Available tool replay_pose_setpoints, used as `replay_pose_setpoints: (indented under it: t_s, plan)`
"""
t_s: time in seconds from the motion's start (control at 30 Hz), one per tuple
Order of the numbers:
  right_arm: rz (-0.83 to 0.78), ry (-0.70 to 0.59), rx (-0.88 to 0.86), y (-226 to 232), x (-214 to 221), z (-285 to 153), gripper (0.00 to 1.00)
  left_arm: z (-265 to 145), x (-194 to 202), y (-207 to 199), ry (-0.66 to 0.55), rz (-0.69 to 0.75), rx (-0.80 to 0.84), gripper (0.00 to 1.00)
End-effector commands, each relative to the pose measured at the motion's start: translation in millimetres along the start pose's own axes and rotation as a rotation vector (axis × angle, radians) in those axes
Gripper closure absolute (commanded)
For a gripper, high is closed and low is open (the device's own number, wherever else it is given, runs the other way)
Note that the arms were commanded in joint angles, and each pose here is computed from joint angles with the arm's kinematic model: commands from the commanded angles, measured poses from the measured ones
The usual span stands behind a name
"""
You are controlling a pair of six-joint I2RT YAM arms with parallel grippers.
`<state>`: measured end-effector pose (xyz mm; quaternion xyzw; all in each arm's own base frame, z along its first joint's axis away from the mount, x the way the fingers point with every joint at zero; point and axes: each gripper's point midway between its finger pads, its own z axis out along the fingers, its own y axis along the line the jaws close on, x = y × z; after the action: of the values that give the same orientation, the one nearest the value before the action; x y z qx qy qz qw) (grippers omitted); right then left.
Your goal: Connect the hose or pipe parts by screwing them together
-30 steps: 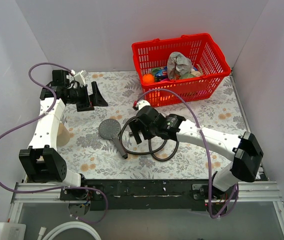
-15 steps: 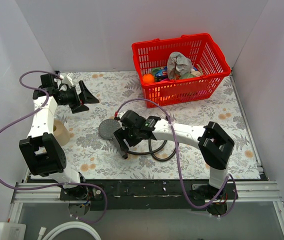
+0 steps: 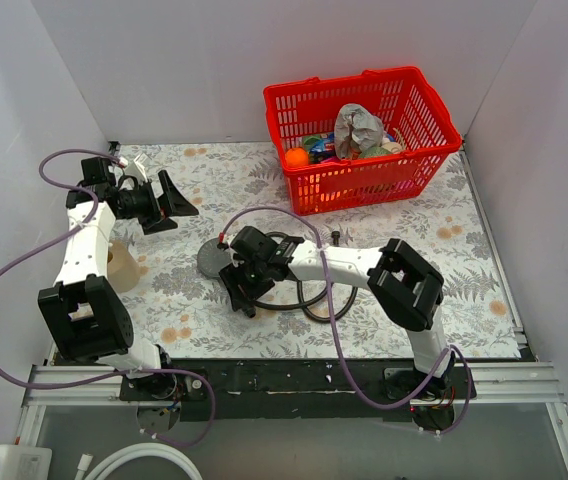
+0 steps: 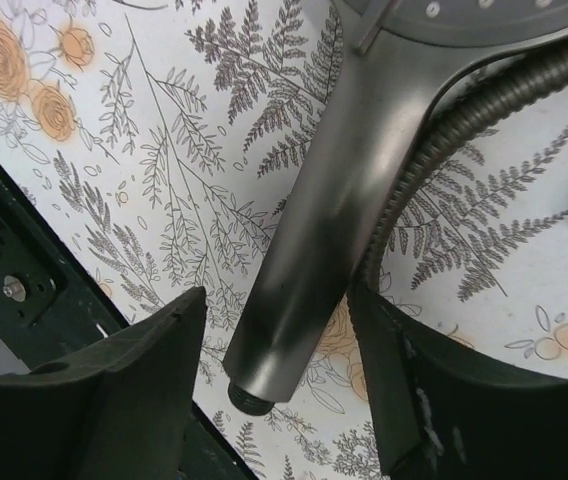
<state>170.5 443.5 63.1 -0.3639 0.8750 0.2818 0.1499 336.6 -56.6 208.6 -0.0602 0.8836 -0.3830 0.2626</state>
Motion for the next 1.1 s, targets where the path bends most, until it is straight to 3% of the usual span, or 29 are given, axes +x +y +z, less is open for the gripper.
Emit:
replay_pose_setpoints:
  t_s: [0.0, 0.1, 0.13, 0.2, 0.23, 0.33, 0.4, 0.5, 0.53, 0.63, 0.8, 0.87, 0.9, 0.93, 1.0, 1.07]
  plan:
    - [0.010, -0.005, -0.068, 17.5, -6.5, 4.7, 0.35, -11.7, -3.3, -5.9, -0.055, 0.067, -0.021, 0.02]
    - [0.015, -0.006, -0.073, 19.1, -6.2, 6.7, 0.49, -14.0, -4.0, -7.0, -0.067, 0.086, -0.027, 0.02]
    - [0.009, -0.004, -0.073, 22.1, -4.9, 7.0, 0.59, -14.2, -4.3, -5.9, -0.071, 0.088, -0.034, 0.02]
    - [0.001, -0.005, -0.070, 24.5, -5.4, 8.7, 0.66, -13.9, -3.6, -4.2, -0.072, 0.092, -0.041, 0.02]
    - [-0.004, -0.001, -0.069, 26.4, -4.1, 10.2, 0.77, -14.0, -3.9, -2.4, -0.074, 0.093, -0.048, 0.02]
    - [-0.001, 0.027, -0.067, 29.1, 2.9, 16.7, 0.85, -12.4, -1.5, 2.2, -0.069, 0.088, -0.057, 0.02]
    - [-0.004, 0.040, -0.066, 30.2, 7.4, 21.7, 0.84, -12.8, -1.0, 4.1, -0.073, 0.089, -0.063, 0.02]
    - [-0.005, 0.063, -0.065, 32.7, 14.9, 27.2, 0.69, -13.3, 1.0, 6.5, -0.070, 0.091, -0.070, 0.02]
    - [-0.008, 0.074, -0.062, 33.5, 18.9, 28.9, 0.55, -13.1, 3.1, 7.2, -0.065, 0.090, -0.071, 0.02]
    - [0.001, 0.099, -0.050, 29.3, 27.0, 34.6, 0.41, -14.2, 3.9, 6.9, -0.067, 0.098, -0.074, 0.02]
    - [0.014, 0.149, -0.053, 25.8, 38.9, 42.9, 0.36, -18.5, 0.6, 2.8, -0.079, 0.123, -0.074, 0.02]
    - [0.016, 0.148, -0.073, 28.2, 40.3, 44.4, 0.43, -20.1, -1.2, 1.3, -0.087, 0.129, -0.076, 0.02]
    - [0.021, 0.140, -0.082, 30.7, 38.5, 42.4, 0.51, -20.6, -2.1, 1.4, -0.090, 0.132, -0.076, 0.02]
    - [0.024, 0.135, -0.086, 31.6, 37.6, 41.9, 0.75, -20.4, -1.3, 1.2, -0.087, 0.130, -0.074, 0.02]
    - [0.028, 0.134, -0.090, 34.1, 34.8, 39.8, 0.96, -19.7, -0.4, 1.1, -0.082, 0.130, -0.068, 0.02]
    - [0.034, 0.131, -0.100, 38.6, 29.0, 36.3, 0.99, -19.4, 0.0, 1.2, -0.080, 0.128, -0.067, 0.02]
